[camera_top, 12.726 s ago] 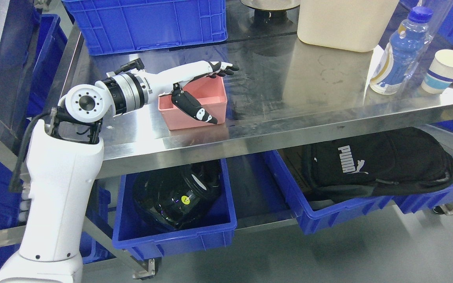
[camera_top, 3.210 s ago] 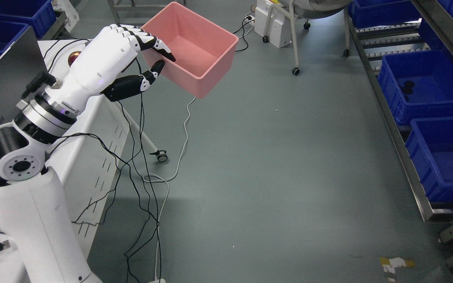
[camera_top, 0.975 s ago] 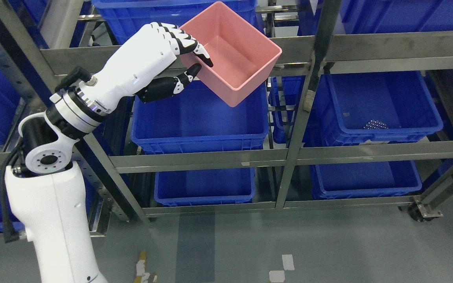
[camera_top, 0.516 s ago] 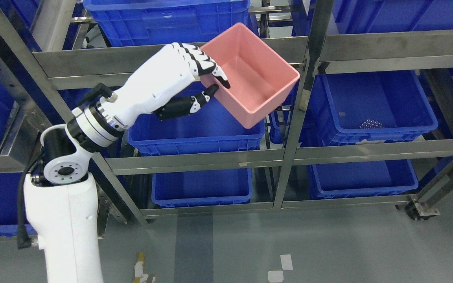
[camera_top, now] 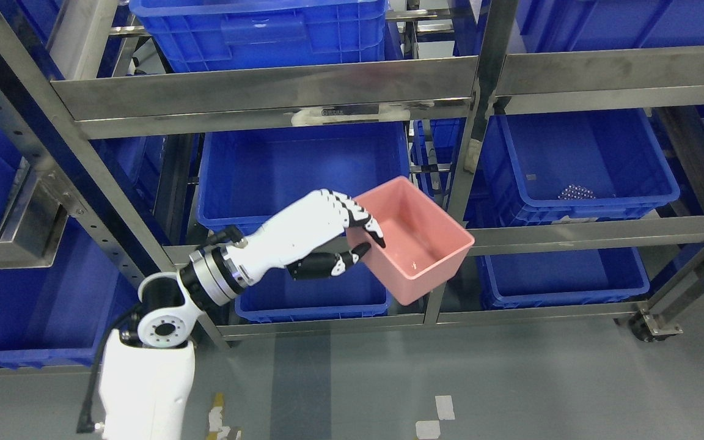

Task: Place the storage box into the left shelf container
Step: 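Lower the pink box with the left hand toward a blue bin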

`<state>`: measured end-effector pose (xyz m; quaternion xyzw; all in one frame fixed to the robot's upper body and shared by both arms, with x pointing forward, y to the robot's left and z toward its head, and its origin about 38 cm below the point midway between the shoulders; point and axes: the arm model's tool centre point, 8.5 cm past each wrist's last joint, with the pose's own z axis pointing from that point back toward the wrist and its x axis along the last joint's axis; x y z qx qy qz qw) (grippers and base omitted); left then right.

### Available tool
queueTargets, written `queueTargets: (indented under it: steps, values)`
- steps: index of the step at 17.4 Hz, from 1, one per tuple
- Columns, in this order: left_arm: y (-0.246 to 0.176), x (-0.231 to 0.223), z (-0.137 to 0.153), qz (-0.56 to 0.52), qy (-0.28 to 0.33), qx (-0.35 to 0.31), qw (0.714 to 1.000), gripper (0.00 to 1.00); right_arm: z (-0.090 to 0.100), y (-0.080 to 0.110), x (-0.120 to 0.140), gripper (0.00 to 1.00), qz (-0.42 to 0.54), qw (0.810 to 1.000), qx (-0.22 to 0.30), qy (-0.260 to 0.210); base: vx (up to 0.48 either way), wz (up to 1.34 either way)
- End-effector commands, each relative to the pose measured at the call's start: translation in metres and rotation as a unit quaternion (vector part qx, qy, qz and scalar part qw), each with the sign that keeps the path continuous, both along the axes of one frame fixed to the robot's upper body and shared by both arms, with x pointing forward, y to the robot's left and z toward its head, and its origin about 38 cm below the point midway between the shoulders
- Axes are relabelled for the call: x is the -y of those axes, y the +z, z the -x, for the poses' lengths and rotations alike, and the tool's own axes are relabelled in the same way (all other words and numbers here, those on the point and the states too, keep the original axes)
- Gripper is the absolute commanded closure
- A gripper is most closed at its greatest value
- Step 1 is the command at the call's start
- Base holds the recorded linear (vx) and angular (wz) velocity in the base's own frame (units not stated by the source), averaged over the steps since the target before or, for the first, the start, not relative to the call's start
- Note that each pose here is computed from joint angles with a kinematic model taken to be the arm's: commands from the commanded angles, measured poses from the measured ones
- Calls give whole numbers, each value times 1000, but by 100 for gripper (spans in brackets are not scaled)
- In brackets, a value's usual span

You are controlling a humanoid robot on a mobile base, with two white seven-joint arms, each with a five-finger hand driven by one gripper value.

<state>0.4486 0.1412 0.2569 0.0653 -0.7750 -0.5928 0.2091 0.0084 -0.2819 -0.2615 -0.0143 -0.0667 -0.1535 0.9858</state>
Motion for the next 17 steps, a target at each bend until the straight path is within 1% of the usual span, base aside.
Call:
queueTargets:
  steps: [1, 3, 6, 9, 11, 13, 14, 17]
  values:
    - [-137, -35, -24, 48, 62, -219, 973, 98, -8, 5, -16, 0, -152, 987, 50, 28, 0, 0]
    - [-151, -41, -27, 102, 85, -239, 962, 97, -8, 5, -16, 0, -152, 987, 50, 28, 0, 0]
    - [-143, -39, -37, 183, 90, -246, 948, 97, -8, 5, -16, 0, -152, 987, 50, 28, 0, 0]
    - [-127, -42, -65, 253, 118, -302, 912, 97, -8, 5, -16, 0, -152, 987, 50, 28, -1, 4]
    - [-110, -46, -83, 285, 131, -315, 896, 97, -8, 5, -16, 0, -152, 987, 50, 28, 5, 3]
    - [-98, -51, -100, 325, 143, -345, 869, 97, -8, 5, -16, 0, -152, 987, 50, 28, 24, -19]
    - [-95, -54, -108, 345, 151, -371, 849, 97, -8, 5, -16, 0, -152, 987, 50, 28, 34, -33]
    - [-88, -60, -121, 394, 165, -408, 806, 97, -8, 5, -16, 0, -152, 987, 50, 28, 52, -108]
